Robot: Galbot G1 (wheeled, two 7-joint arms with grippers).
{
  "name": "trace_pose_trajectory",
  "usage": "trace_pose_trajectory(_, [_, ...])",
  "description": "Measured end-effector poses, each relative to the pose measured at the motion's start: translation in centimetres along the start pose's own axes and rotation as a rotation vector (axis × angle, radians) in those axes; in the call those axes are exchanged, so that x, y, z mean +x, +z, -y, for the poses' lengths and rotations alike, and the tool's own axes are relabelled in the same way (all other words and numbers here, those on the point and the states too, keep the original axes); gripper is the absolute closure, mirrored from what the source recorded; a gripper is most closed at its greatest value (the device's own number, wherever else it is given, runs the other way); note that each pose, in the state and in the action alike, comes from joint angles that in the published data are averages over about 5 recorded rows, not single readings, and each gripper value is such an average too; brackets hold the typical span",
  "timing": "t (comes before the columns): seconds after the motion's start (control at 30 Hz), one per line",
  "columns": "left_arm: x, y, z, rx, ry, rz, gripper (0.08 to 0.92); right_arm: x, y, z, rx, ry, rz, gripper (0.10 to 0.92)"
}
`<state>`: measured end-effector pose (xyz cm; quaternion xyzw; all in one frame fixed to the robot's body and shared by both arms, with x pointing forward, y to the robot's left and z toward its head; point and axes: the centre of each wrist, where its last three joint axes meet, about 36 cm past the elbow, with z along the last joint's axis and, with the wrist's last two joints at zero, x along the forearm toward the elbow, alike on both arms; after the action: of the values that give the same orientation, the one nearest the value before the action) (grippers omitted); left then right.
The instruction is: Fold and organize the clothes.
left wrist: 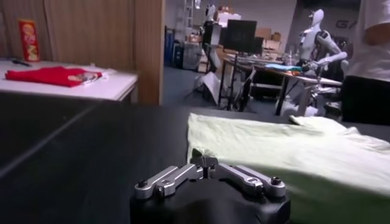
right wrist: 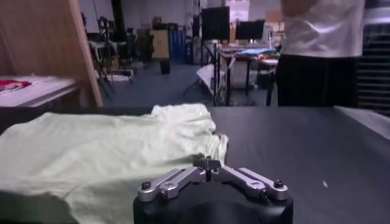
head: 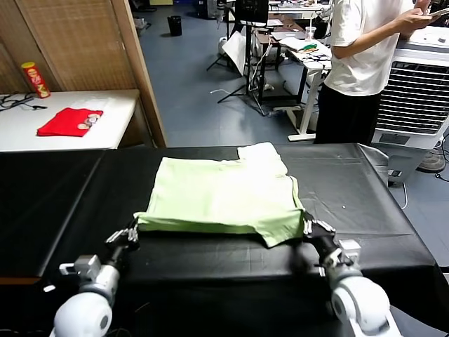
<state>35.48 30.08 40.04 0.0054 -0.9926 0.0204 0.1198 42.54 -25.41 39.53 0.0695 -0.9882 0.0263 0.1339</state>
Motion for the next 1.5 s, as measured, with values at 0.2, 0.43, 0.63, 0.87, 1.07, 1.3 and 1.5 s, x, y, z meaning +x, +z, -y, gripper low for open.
trace_pose_trajectory(0.2, [-3.3, 0.5, -0.6, -0.036, -0.004, -0.001, 0.873, -3.7, 0.3, 0.1, 0.023, -0.023, 0.009, 0.901])
trace_pose_trajectory(0.43, [-5.3, 0.4, -0.9, -0.048, -0.008, -0.014, 0.841, -3.6, -0.1, 1.0, 0.034, -0.059, -0.045, 0.776])
trace_pose_trajectory(0.63, [-4.6, 0.3, -0.8, -0.052, 0.0, -0.028, 0.548, 0.0, -1.0, 1.4, 0.052, -0.06, -0.063, 0.444])
trace_pose_trajectory(0.87, [-2.8, 0.6, -0.8, -0.036, 0.017, -0.058, 0.225, 3.8, -0.5, 1.0, 0.066, -0.064, -0.073, 0.23])
trace_pose_trajectory(1.07, [-2.5, 1.1, -1.0, 0.003, 0.033, -0.09, 0.202, 4.8, 0.6, 0.5, 0.057, -0.066, -0.097, 0.284])
trace_pose_trajectory(1.3, [-2.8, 1.8, -1.3, 0.032, 0.034, -0.113, 0.297, 4.7, 1.4, 0.0, 0.055, -0.065, -0.117, 0.597])
trace_pose_trajectory(1.5, [-3.0, 2.1, -1.4, 0.03, 0.038, -0.123, 0.64, 4.7, 0.7, 0.4, 0.054, -0.068, -0.107, 0.868])
